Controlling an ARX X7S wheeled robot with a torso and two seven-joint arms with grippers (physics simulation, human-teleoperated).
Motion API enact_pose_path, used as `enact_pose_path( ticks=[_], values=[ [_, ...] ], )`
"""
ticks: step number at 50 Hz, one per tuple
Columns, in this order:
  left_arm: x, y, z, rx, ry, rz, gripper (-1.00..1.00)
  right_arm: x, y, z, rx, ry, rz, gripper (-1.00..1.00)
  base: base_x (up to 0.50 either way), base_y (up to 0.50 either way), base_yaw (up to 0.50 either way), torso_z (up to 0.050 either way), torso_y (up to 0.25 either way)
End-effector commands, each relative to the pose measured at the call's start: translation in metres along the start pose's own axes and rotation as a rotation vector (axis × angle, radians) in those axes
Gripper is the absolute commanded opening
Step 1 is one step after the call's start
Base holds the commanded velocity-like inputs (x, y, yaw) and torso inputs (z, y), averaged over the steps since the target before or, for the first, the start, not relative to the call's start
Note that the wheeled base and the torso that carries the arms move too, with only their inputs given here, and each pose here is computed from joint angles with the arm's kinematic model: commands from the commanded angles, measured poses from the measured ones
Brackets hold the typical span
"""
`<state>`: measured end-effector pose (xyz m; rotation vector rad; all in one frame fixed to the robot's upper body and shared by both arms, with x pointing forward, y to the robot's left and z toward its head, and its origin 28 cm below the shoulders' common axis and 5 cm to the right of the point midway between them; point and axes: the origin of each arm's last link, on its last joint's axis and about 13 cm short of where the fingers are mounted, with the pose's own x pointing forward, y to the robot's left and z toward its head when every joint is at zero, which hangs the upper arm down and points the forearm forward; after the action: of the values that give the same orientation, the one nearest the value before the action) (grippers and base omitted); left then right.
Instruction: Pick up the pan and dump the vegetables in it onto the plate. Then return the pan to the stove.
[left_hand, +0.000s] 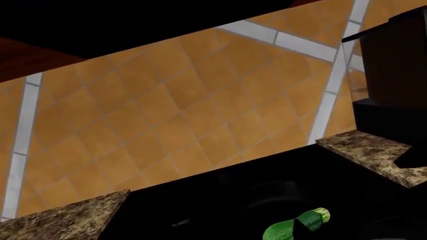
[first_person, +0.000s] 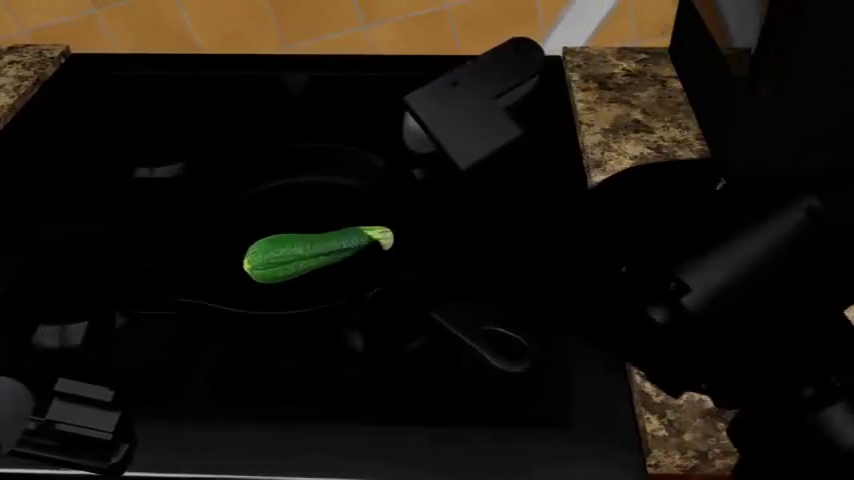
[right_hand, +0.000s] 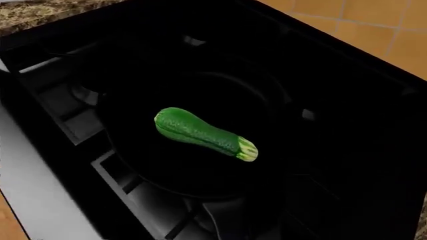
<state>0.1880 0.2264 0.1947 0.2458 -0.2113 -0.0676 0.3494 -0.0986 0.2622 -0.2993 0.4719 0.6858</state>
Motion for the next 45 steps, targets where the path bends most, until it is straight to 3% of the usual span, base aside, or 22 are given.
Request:
enact_pose_path(
  ticks=[1, 18, 45],
  values=[
    [0.0, -0.001, 0.002, -0.031, -0.04, -0.038, 1.0, 0.028, -0.003, 0.005, -0.008, 0.015, 0.033, 1.0, 0.0, 0.0, 0.0, 0.0, 0.0],
    [0.0, -0.001, -0.002, -0.035, -0.033, -0.042, 1.0, 0.058, -0.009, 0.0, 0.012, 0.059, 0.052, 1.0, 0.0, 0.0, 0.0, 0.0, 0.0],
    [-0.001, -0.002, 0.0, -0.04, -0.044, -0.051, 1.0, 0.093, -0.004, -0.038, 0.079, 0.211, 0.085, 1.0, 0.0, 0.0, 0.0, 0.0, 0.0]
  ],
)
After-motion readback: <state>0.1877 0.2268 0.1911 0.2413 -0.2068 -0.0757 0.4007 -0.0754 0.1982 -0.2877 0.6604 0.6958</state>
